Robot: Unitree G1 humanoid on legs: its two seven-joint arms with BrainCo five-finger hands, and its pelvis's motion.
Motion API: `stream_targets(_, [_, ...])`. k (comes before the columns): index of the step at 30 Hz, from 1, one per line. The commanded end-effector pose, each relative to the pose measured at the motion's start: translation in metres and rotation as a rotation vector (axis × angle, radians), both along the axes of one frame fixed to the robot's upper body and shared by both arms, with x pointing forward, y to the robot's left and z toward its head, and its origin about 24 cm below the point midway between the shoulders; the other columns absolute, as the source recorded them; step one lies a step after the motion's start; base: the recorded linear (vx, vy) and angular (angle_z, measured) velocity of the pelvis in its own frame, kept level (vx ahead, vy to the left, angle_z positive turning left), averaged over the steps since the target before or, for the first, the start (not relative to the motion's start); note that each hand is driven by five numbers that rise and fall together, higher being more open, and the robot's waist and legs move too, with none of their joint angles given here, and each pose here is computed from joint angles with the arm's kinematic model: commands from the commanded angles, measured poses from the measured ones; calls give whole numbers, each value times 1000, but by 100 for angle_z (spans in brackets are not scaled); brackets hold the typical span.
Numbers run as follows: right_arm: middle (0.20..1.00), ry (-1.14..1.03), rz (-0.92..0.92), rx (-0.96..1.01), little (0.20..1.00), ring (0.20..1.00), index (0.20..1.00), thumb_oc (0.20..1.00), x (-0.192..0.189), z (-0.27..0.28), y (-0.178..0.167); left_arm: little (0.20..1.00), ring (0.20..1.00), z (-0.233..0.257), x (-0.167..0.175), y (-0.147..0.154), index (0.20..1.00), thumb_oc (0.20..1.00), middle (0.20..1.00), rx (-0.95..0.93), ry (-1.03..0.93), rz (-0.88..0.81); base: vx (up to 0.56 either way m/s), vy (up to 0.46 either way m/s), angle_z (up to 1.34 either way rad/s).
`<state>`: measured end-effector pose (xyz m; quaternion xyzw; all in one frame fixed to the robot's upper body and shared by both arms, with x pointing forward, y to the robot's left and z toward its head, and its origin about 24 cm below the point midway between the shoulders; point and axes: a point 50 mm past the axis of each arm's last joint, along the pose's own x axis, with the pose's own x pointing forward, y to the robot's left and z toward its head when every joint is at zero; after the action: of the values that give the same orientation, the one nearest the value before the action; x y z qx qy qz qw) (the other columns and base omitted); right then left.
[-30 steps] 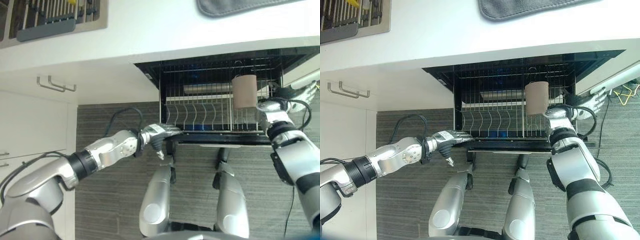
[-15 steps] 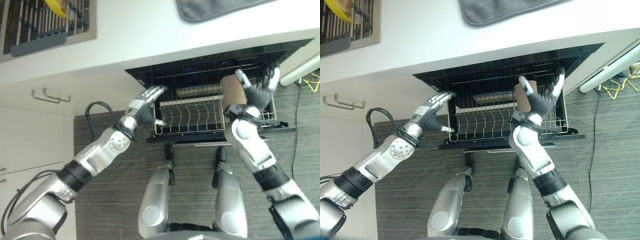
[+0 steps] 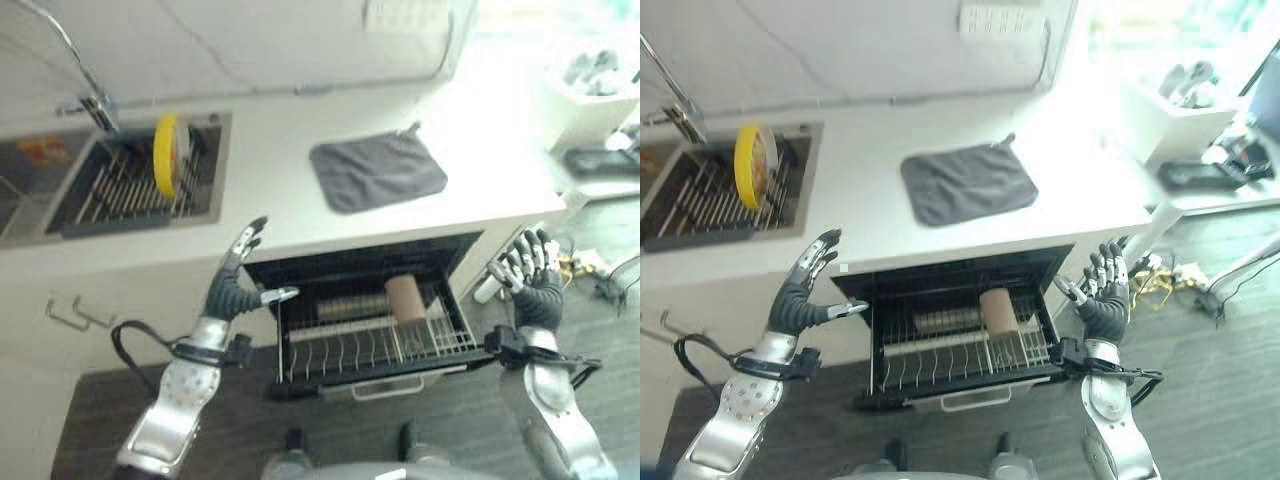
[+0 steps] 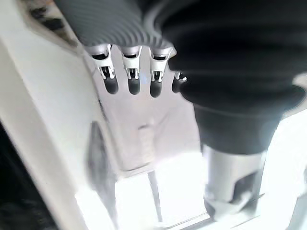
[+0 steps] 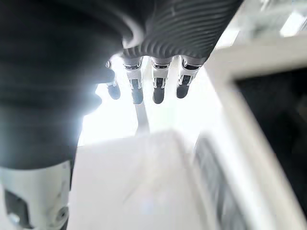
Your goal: Place the dishes in the dishwasher.
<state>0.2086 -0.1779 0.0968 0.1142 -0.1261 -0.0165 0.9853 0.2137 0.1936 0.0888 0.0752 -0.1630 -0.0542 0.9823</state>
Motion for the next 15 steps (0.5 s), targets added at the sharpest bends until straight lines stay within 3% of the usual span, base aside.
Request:
stream_targets(1, [1000, -312, 212, -112, 1000, 1000, 1000, 1000, 19, 48, 12, 1000, 1000, 55, 20, -6, 1000, 1000, 1000, -104, -294, -115, 41, -37, -4])
stream_targets(7, [1000, -464, 310, -171, 1000, 1000, 1000, 1000, 32, 79, 17, 1000, 1000, 75, 33, -3, 1000, 1000, 1000, -158, -395, -83, 14, -50, 4])
stream_targets(11, [1000, -413, 424, -8, 1000, 1000, 1000, 1000, 52, 86, 21, 1000, 1000, 84, 43, 1, 1000, 1000, 1000, -151, -435, -57, 47, -31, 17])
stream_targets(15, [1000, -395, 461, 18, 1000, 1000, 1000, 1000, 55, 79, 27, 1000, 1000, 81, 45, 5, 1000, 1000, 1000, -121, -413, -43, 61, -23, 9])
